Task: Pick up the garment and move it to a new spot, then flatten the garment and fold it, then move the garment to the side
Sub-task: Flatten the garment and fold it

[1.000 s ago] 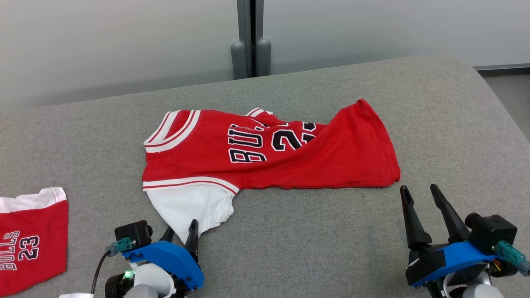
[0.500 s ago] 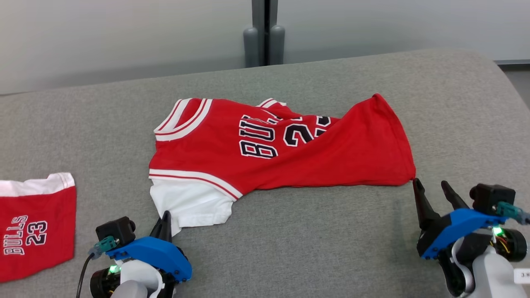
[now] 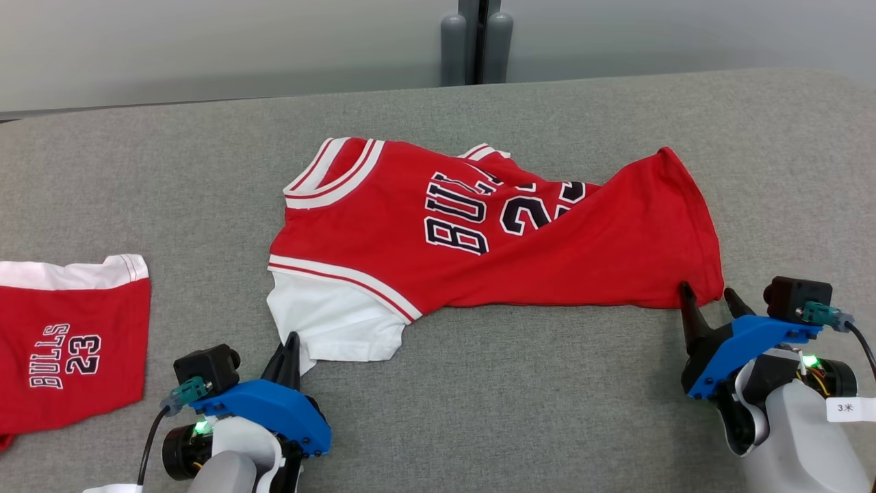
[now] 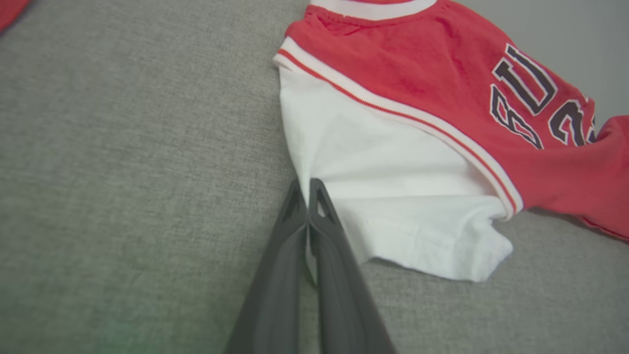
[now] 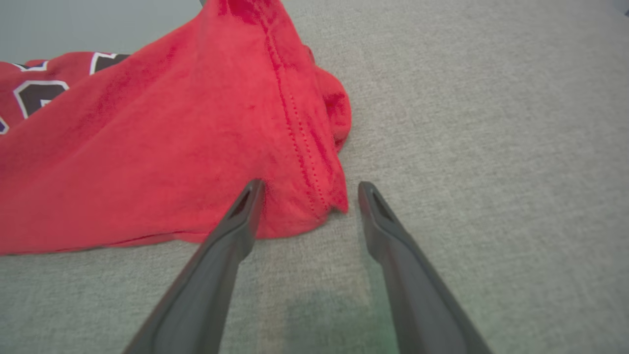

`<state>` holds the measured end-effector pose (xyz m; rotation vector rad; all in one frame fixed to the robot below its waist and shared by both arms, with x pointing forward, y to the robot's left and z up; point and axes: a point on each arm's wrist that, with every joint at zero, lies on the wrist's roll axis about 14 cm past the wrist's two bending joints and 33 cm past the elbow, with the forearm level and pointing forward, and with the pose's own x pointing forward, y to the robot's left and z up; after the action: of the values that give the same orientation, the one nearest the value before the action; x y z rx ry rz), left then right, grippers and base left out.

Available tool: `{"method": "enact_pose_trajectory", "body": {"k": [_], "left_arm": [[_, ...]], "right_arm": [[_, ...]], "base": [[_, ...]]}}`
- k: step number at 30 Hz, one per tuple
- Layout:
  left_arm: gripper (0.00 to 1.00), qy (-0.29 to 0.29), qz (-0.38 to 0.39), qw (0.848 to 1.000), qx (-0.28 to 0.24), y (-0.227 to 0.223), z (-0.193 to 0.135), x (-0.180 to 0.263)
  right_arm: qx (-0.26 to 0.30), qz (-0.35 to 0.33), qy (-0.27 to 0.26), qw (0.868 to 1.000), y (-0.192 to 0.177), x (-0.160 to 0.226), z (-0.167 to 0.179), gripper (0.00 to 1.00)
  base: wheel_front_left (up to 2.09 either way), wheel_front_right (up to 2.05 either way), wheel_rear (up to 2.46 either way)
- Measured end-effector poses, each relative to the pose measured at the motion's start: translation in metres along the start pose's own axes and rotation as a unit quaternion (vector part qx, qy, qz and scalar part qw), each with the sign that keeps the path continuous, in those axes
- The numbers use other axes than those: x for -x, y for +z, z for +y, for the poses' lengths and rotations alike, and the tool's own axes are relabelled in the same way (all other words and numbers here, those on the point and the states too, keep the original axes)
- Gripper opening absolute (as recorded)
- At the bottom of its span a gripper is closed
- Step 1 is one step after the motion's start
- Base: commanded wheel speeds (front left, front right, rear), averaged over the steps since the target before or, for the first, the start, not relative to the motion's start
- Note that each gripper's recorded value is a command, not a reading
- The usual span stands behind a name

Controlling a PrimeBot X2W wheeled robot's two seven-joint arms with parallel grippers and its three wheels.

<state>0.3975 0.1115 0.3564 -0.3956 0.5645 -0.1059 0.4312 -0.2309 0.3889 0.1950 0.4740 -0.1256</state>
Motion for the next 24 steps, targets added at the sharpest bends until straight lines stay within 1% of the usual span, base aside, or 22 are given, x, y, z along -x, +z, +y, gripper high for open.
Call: {"method": "enact_pose_trajectory", "body": {"k": [4,5,7,8,9,10,11,12,16,19,24], "left_arm": [[0.00,-0.001,-0.001,1.000,-0.002,0.001,0.000,-0.001],[0.00,-0.001,-0.001,1.000,-0.002,0.001,0.000,-0.001],[0.00,-0.002,-0.002,1.000,-0.002,0.001,0.001,-0.001],[0.00,-0.002,-0.003,1.000,-0.002,0.002,0.001,-0.001],[0.00,-0.002,-0.002,1.000,-0.002,0.001,0.001,-0.001],[0.00,-0.002,-0.002,1.000,-0.003,0.001,0.001,-0.001],[0.00,-0.002,-0.002,1.000,-0.002,0.001,0.001,-0.002],[0.00,-0.002,-0.002,1.000,-0.001,0.001,0.001,-0.002],[0.00,-0.001,-0.012,1.000,-0.002,0.006,0.002,-0.001],[0.00,-0.003,-0.040,0.999,0.005,0.021,0.001,0.003],[0.00,-0.030,-0.101,0.994,0.040,0.053,-0.010,0.013]], "right_arm": [[0.006,0.009,0.004,1.000,-0.007,-0.005,0.005,1.00],[0.007,0.011,0.007,1.000,-0.008,-0.006,0.006,0.83],[0.008,0.012,0.010,1.000,-0.010,-0.007,0.009,0.66],[0.008,0.012,0.011,1.000,-0.011,-0.008,0.010,0.49],[0.007,0.014,0.011,1.000,-0.012,-0.008,0.010,0.44],[0.006,0.015,0.011,1.000,-0.014,-0.008,0.010,0.34],[0.006,0.017,0.011,1.000,-0.015,-0.008,0.010,0.09],[0.006,0.014,0.012,1.000,-0.014,-0.009,0.011,0.00],[0.008,-0.015,0.016,1.000,-0.001,-0.009,0.014,0.00],[0.004,-0.052,0.017,0.998,0.016,-0.005,0.015,0.00],[-0.005,-0.103,0.020,0.994,0.039,0.014,0.012,0.00]], "base": [[0.00,0.00,0.00],[0.00,0.00,0.00],[0.00,0.00,0.00],[0.00,0.00,0.00],[0.00,0.00,0.00],[0.00,0.00,0.00],[0.00,0.00,0.00],[0.00,0.00,0.00],[0.00,0.00,0.00],[0.00,0.00,0.00],[0.00,0.00,0.00]]}}
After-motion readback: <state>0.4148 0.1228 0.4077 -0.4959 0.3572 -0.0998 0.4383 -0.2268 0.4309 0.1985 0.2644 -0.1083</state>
